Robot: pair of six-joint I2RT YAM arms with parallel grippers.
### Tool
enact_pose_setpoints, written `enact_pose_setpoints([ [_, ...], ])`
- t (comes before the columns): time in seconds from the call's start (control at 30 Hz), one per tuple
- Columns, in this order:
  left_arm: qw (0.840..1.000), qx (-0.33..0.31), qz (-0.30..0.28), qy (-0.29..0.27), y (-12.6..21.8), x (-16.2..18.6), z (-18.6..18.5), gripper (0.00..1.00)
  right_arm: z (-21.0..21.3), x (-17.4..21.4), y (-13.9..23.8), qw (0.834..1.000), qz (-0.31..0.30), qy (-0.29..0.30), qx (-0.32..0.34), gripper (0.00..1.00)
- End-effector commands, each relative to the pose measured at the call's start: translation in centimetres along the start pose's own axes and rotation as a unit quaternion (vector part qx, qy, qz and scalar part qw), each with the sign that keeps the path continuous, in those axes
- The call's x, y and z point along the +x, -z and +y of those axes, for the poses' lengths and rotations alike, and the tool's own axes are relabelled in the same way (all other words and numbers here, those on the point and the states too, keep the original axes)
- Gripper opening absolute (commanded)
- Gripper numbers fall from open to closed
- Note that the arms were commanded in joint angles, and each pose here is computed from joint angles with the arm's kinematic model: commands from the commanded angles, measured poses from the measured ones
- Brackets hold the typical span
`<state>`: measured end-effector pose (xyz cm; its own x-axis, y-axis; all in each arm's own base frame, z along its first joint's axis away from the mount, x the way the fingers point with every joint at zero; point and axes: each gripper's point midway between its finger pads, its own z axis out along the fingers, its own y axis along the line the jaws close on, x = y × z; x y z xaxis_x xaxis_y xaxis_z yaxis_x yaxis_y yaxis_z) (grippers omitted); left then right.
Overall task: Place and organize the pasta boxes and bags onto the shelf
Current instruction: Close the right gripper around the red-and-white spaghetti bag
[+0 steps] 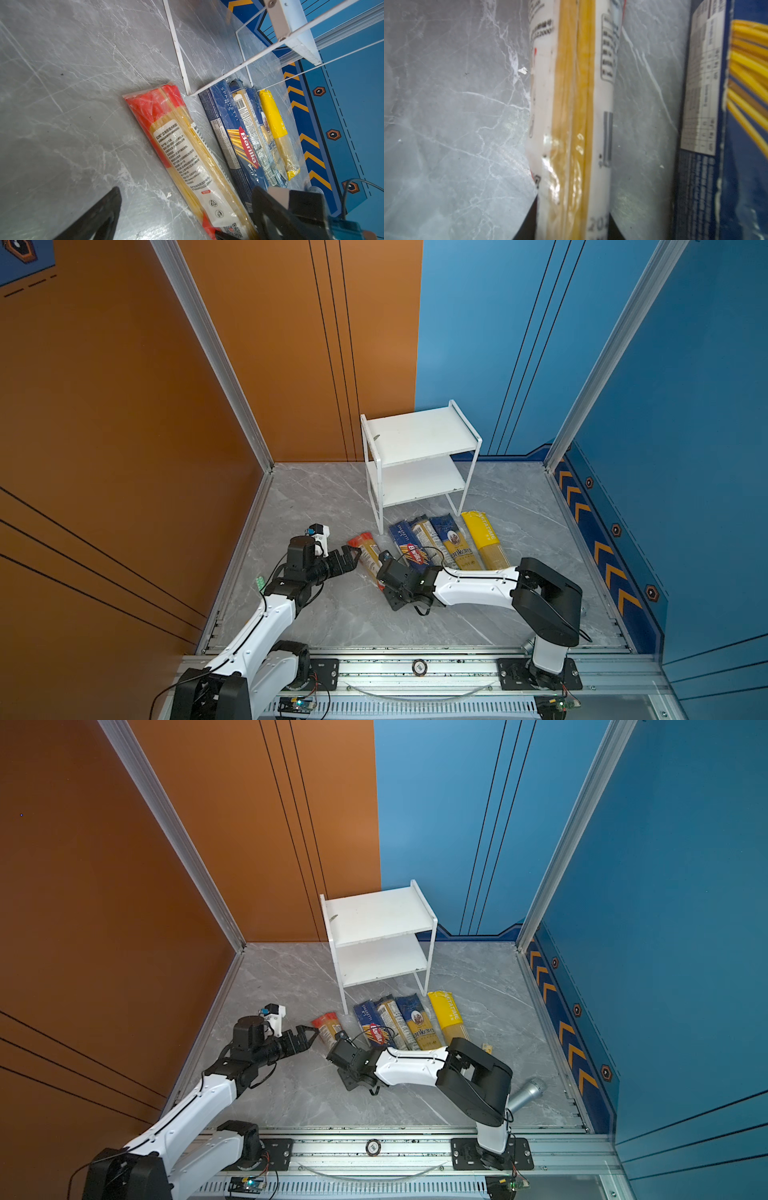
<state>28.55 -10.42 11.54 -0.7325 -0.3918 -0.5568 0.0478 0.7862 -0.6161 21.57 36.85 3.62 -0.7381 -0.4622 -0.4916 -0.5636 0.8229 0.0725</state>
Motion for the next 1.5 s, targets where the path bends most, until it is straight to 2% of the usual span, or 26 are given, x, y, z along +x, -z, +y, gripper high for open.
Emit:
enact_pose_setpoints([
  [0.0, 1.0, 0.007, 0.007, 0.009, -0.1, 0.5, 0.2, 0.98, -1.6, 0.5, 1.4, 0.999, 0.017, -0.021, 0.02, 0.0],
  [0.67, 1.0, 0.011, 0.009, 0.014, -0.4, 0.5, 0.2, 0.98, -1.8, -1.2, 4.9, 1.0, 0.019, -0.016, 0.013, 0.0],
  [1.47, 1.0, 0.011, 0.012, 0.015, -0.4, 0.8, 0.3, 0.98, -2.2, -1.7, 6.8, 1.0, 0.024, -0.007, 0.018, 0.0],
])
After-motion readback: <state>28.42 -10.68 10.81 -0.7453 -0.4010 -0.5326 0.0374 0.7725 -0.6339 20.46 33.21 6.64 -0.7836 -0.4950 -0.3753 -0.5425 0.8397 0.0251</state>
